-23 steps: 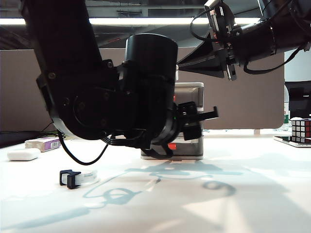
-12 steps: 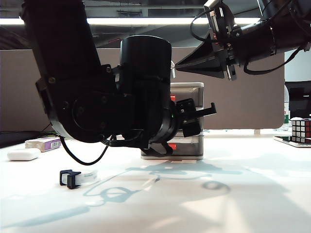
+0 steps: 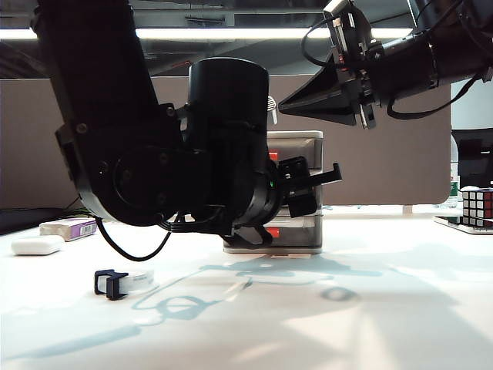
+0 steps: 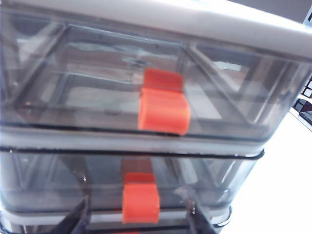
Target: Open the second layer of the drawer on the table, pick up the transparent tape on the table and put it in, and finally close the drawer.
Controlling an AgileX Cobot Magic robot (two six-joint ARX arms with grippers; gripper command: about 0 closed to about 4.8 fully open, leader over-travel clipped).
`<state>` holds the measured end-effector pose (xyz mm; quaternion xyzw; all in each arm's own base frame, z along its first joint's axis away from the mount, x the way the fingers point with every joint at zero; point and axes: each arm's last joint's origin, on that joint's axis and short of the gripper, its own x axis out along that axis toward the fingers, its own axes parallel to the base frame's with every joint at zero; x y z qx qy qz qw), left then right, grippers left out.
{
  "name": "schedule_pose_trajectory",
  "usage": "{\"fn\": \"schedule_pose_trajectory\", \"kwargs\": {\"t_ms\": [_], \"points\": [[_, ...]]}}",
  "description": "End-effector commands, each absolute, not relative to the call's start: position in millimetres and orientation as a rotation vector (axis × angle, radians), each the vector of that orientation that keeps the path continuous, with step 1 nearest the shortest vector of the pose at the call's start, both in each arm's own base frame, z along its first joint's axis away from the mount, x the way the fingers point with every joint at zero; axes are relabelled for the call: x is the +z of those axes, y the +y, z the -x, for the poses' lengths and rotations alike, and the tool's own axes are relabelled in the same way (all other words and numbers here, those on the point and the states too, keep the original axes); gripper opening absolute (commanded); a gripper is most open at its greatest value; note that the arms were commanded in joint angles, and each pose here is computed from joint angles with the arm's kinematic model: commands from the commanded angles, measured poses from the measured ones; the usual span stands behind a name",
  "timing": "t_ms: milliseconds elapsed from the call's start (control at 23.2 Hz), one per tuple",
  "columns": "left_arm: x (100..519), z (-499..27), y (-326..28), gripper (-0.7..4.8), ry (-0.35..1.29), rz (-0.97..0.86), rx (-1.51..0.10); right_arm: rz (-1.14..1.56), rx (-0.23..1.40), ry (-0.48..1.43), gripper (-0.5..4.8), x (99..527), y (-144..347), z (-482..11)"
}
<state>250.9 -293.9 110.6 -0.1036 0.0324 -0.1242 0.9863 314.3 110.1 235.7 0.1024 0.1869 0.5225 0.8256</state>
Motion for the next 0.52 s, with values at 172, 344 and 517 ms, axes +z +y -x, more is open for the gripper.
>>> {"fn": "schedule_pose_trajectory", "kwargs": {"t_ms": [172, 344, 517], "points": [[114.9, -253.3, -294.5, 2.41, 0.044, 0.228, -0.253, -0.212, 1.113, 0.398, -0.05, 237.3, 110.0, -313.4], [120.7, -256.3, -299.4, 2.41, 0.023, 0.198, -0.279, -0.212, 1.114, 0.402, -0.05, 236.9, 110.1, -313.2], [121.3, -257.1, -300.2, 2.41, 0.021, 0.169, -0.275, -0.215, 1.113, 0.414, -0.05, 236.0, 109.9, -312.8]]}}
